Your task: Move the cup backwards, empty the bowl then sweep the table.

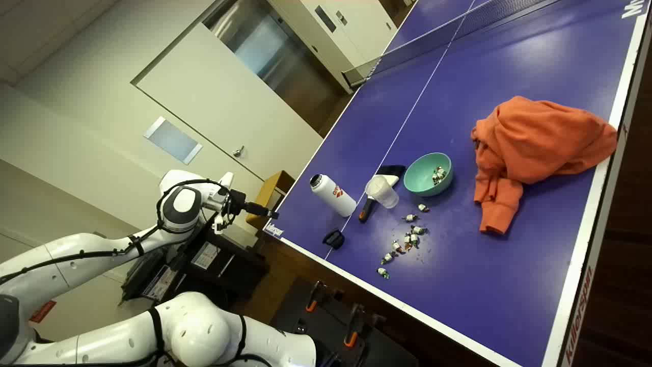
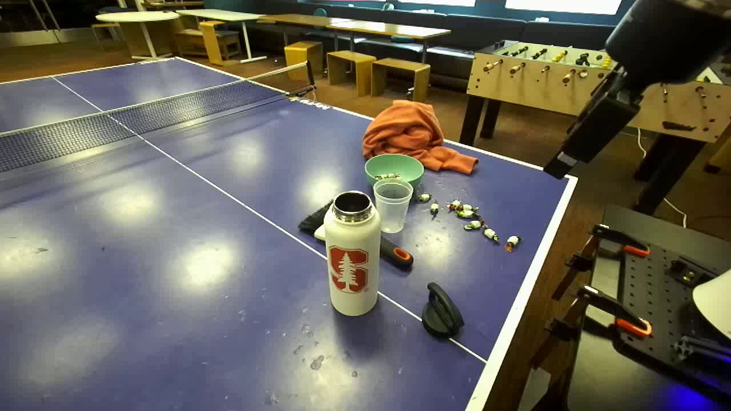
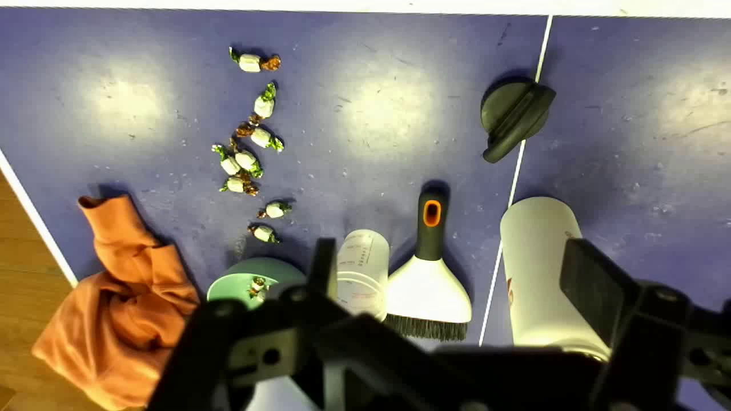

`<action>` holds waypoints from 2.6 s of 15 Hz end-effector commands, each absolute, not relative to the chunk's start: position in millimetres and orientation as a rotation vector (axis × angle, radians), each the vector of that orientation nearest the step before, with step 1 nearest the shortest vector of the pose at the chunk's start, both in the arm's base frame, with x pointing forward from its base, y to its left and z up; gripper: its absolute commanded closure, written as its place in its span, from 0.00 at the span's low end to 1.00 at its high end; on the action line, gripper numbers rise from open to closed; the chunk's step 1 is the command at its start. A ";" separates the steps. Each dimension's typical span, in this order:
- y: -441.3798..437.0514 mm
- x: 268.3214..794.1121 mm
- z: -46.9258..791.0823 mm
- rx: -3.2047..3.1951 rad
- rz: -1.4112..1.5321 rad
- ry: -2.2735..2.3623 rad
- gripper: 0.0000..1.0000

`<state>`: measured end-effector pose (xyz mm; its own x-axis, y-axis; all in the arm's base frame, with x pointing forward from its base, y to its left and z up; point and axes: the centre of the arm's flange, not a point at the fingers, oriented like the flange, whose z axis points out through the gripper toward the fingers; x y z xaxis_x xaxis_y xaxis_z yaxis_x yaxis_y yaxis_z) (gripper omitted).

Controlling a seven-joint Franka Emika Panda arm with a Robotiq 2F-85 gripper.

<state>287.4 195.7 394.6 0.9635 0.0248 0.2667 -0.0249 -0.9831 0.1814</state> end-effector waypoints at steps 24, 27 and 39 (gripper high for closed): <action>112.2 501.3 267.1 2.838 0.367 -1.178 0.00; 108.7 525.9 245.7 2.842 0.362 -1.272 0.00; 82.9 546.2 213.3 2.837 0.349 -1.323 0.00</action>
<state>544.0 84.5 214.2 0.6370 -0.7468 0.1910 -0.7436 -0.6607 -0.1032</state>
